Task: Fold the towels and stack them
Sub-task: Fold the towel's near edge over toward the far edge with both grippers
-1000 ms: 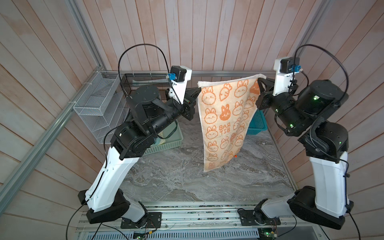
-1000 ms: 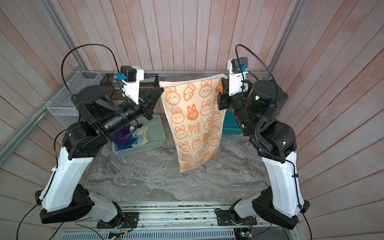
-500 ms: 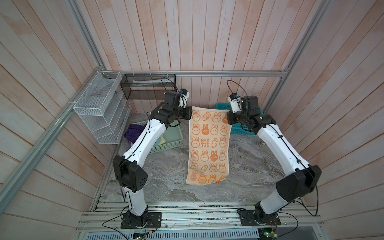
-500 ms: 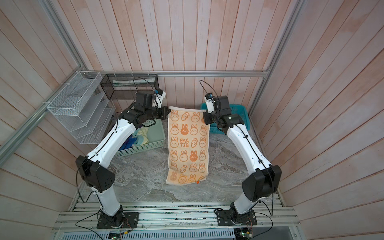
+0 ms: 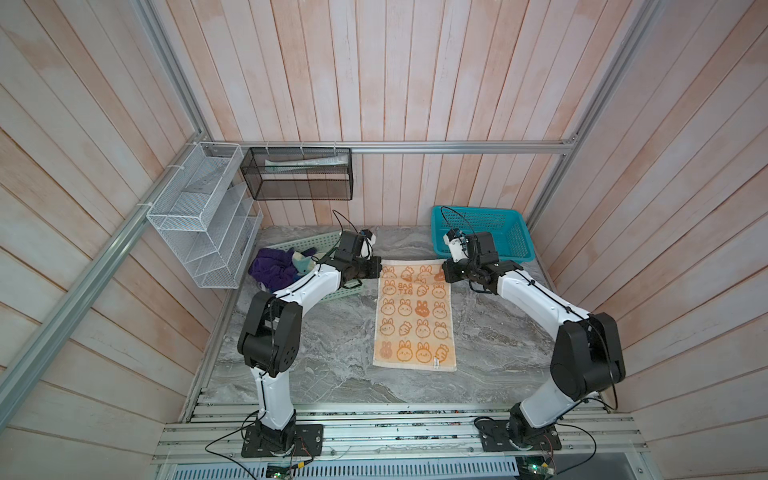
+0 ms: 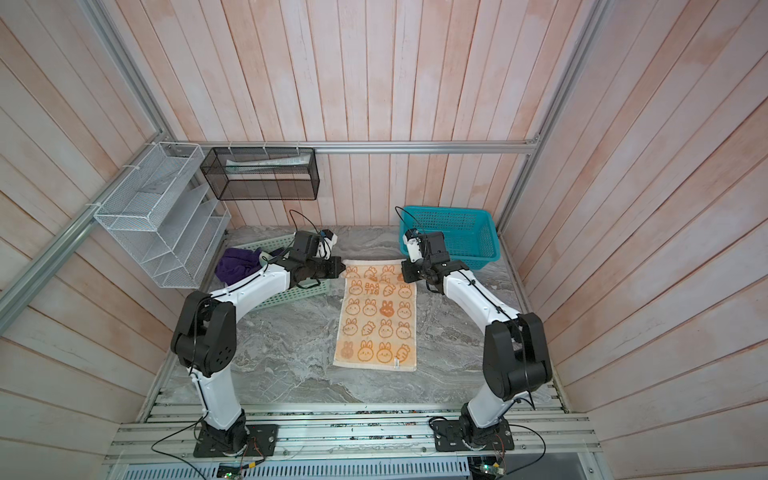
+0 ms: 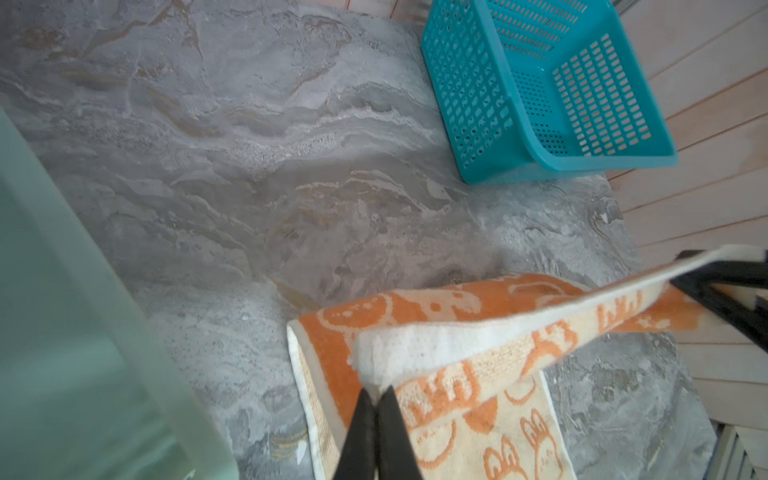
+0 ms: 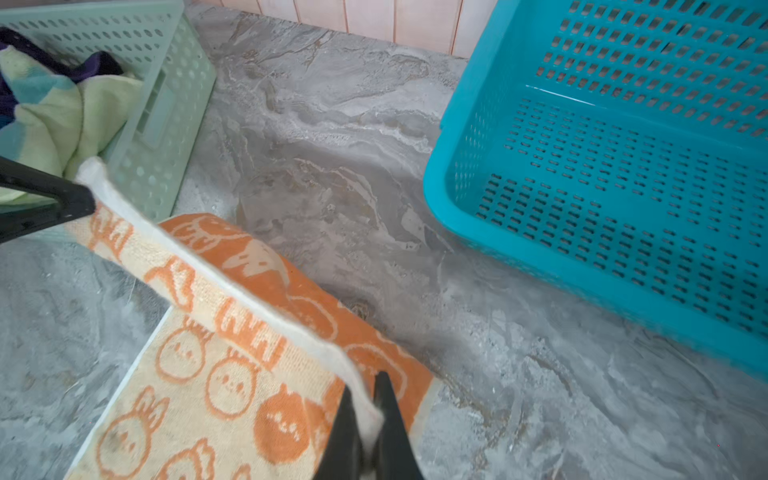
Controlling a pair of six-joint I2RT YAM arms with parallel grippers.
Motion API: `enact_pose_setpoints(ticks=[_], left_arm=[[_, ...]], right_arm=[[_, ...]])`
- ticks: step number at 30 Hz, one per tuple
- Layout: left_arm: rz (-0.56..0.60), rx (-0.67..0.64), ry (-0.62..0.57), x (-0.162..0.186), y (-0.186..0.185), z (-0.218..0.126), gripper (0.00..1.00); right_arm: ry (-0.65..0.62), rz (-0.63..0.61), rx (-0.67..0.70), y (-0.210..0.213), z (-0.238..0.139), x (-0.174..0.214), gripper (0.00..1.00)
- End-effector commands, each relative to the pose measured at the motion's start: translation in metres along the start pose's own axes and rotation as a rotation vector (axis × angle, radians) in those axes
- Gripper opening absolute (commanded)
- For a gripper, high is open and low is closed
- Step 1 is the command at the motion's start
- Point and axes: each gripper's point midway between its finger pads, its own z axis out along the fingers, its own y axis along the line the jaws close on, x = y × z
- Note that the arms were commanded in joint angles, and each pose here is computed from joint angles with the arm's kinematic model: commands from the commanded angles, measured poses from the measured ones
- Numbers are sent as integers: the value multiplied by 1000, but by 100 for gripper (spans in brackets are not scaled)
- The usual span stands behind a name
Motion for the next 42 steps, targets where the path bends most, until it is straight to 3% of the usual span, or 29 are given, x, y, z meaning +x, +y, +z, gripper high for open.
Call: enact_pose_setpoints(ticks=[1, 10, 15, 19, 24, 29, 34, 42], left_arm=[[10, 23, -90, -9, -15, -25, 0], [-49, 22, 68, 92, -32, -13, 0], [-75, -14, 155, 136, -23, 2, 0], [-59, -40, 167, 137, -19, 0, 0], [-21, -38, 99, 102, -29, -21, 0], [7, -15, 35, 84, -44, -48, 0], [-15, 14, 67, 121, -47, -54, 0], [-127, 5, 177, 196, -26, -32, 0]], right_arm=[[-61, 52, 1, 8, -17, 1, 0], [132, 249, -151, 45, -4, 99, 0], [206, 290, -137, 42, 10, 135, 0], [214, 273, -126, 41, 8, 129, 0], [149, 224, -103, 39, -16, 93, 0], [130, 242, -122, 45, -42, 84, 0], [183, 348, -152, 51, -47, 121, 0], [268, 504, -218, 61, -19, 194, 0]])
